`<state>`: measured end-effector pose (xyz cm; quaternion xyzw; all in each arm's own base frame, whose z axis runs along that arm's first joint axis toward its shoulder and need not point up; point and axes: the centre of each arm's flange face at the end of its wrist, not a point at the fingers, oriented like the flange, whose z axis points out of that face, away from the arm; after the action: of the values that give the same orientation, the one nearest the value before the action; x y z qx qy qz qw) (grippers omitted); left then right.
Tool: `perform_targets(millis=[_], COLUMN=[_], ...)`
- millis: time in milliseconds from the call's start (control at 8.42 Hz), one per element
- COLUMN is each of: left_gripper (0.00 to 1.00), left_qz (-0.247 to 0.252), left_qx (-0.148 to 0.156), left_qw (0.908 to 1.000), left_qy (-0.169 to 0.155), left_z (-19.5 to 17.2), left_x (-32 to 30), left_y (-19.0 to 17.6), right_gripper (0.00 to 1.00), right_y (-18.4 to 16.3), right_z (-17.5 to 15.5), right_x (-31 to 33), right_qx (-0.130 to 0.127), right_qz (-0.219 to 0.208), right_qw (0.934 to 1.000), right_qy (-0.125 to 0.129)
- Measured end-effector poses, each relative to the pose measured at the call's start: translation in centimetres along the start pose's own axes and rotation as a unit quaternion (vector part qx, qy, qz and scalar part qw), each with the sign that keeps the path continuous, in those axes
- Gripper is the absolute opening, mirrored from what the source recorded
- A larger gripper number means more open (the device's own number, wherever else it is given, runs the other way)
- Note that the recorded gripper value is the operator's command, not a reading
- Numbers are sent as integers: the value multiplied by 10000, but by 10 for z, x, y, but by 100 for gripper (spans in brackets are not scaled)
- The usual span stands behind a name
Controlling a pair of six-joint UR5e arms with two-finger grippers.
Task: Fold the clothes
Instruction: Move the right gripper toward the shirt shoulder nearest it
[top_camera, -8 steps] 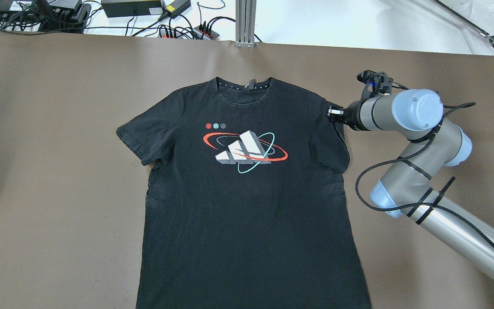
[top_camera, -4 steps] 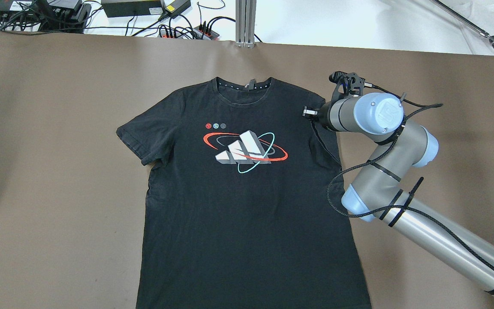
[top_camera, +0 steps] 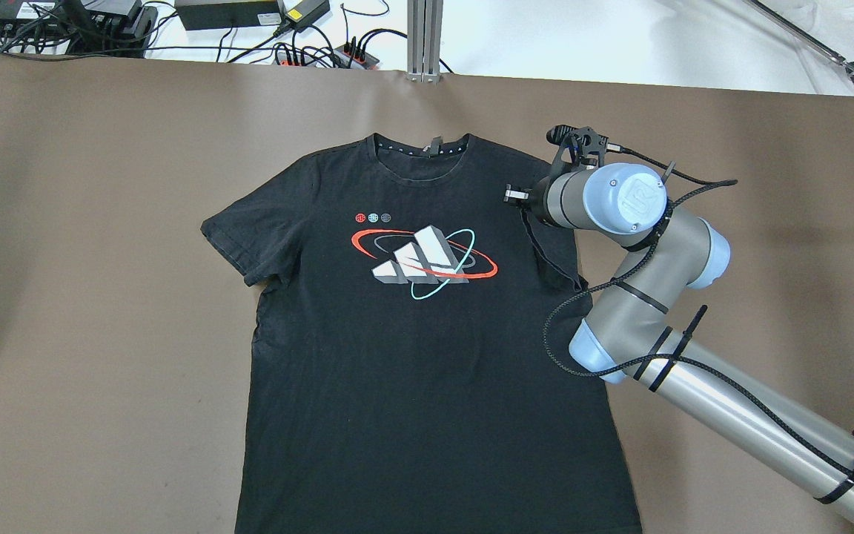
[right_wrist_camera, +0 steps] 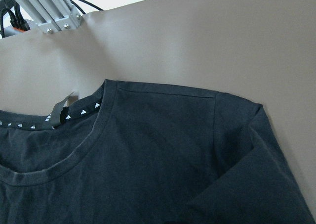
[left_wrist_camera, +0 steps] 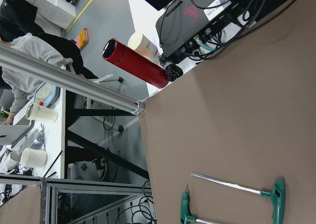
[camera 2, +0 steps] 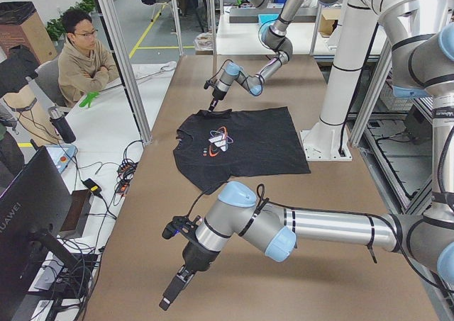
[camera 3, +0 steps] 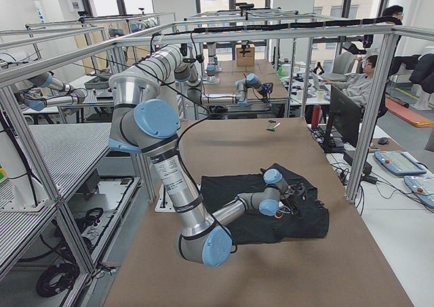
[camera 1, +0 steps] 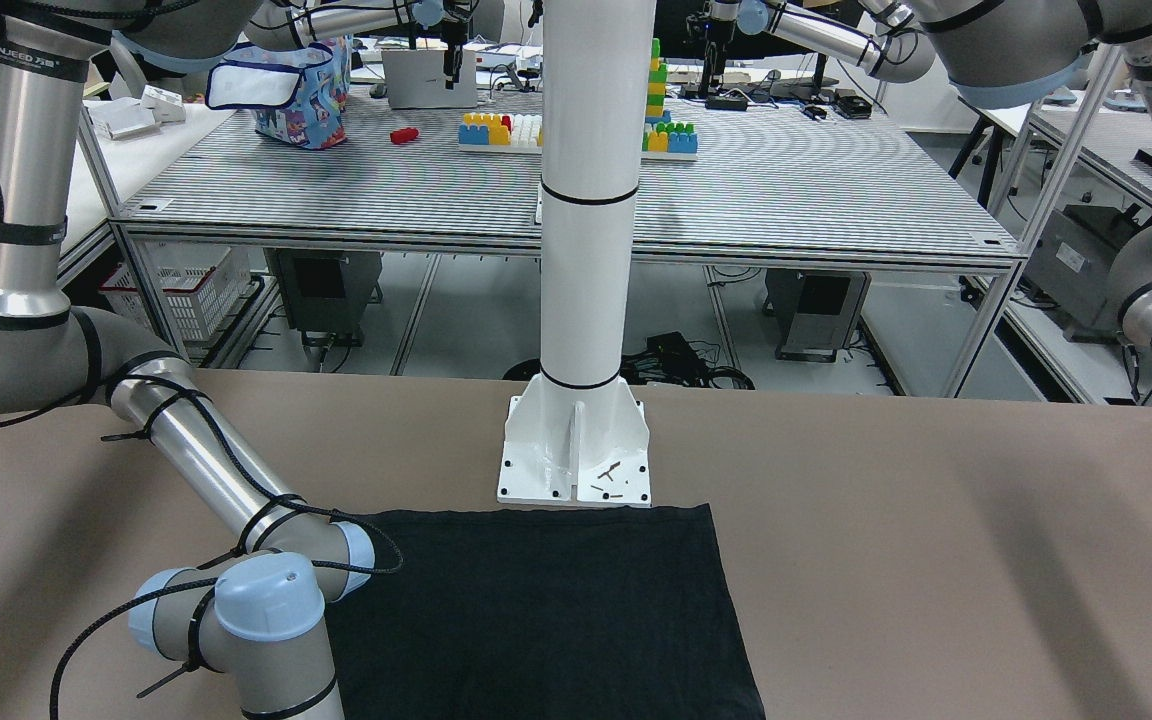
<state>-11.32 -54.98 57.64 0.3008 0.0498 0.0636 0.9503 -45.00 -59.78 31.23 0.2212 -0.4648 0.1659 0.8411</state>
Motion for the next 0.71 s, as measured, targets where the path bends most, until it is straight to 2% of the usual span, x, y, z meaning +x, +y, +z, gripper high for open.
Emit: perform_targets(millis=[238, 356, 475, 594, 713], left_gripper=[100, 100, 100, 100, 100], left_qz=[-141, -277, -534, -895, -1186], left_qx=[24, 59, 115, 144, 124], left_qw=[9998, 9989, 9947, 9847, 9739], left_qy=[122, 381, 869, 1491, 1930], left_z=[1, 2, 0, -7, -14], left_x=[12, 30, 54, 84, 114], left_y=[-6, -14, -28, -51, -74], right_gripper=[95, 95, 95, 95, 95], right_y=[15, 20, 23, 27, 30], right_z=[4, 3, -1, -5, -5], right_x=[-4, -7, -13, -17, -15], right_qx=[-87, -109, -115, -127, -142], right_qz=[-46, -57, -66, -80, -94], right_qw=[9999, 9999, 9998, 9997, 9997], right_qy=[-21, -61, -128, -184, -189])
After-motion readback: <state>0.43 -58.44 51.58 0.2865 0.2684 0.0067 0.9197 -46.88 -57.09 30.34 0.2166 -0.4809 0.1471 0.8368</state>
